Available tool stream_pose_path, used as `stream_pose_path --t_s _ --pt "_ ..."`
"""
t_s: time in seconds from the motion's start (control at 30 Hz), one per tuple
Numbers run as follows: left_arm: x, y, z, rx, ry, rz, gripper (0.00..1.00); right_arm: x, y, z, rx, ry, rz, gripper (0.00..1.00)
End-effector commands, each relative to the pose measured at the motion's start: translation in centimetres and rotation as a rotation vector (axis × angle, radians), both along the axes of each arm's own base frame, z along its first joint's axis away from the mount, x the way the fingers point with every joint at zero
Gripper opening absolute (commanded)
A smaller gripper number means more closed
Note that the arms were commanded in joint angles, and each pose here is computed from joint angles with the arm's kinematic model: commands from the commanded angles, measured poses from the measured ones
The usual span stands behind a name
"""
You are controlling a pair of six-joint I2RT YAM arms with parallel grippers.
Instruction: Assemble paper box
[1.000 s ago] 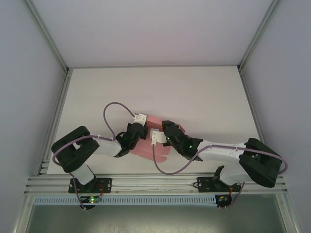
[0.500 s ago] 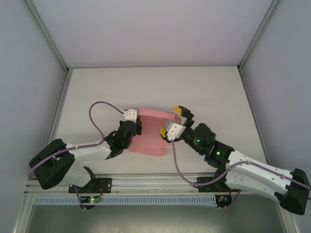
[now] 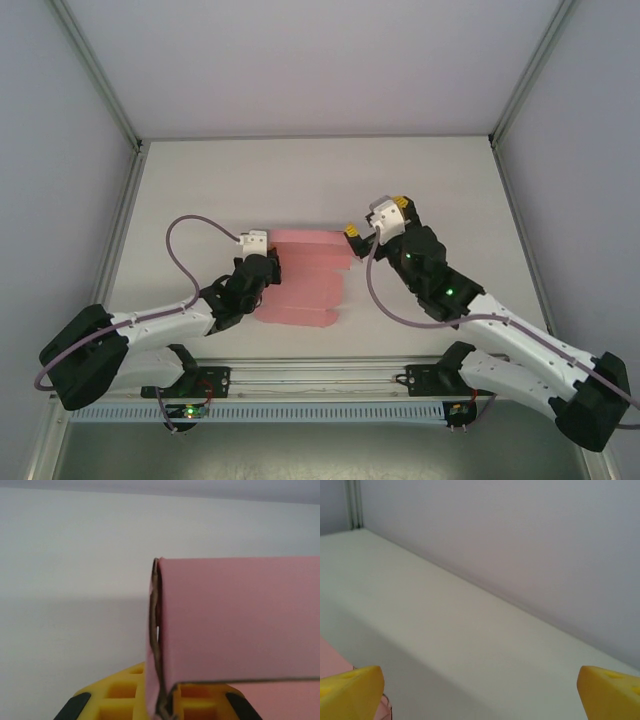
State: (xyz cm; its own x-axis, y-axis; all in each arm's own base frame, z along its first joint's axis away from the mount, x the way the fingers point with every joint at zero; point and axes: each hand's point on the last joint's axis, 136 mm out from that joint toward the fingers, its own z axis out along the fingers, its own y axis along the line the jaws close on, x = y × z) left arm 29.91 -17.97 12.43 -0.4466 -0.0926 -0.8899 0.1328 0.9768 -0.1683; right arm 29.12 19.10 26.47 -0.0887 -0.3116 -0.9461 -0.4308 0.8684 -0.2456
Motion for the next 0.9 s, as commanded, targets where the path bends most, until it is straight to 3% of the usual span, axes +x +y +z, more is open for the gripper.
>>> stream_pose_path --t_s 0.0,0.47,0.87 --pt "-0.2 1.2 -0.5 -0.010 0.023 0.052 0.00 0.0 1.1 -0.8 0.033 0.078 0.047 0.98" --pt "-0.3 -0.3 -0.1 -0.067 0.041 0.000 0.00 -0.4 4.7 -5.3 0.053 0.248 0.209 0.98" --pt "-0.5 -2.5 -0.1 -0.139 0.069 -0.086 0.00 -0.2 6.3 -5.6 0.248 0.239 0.249 0.98"
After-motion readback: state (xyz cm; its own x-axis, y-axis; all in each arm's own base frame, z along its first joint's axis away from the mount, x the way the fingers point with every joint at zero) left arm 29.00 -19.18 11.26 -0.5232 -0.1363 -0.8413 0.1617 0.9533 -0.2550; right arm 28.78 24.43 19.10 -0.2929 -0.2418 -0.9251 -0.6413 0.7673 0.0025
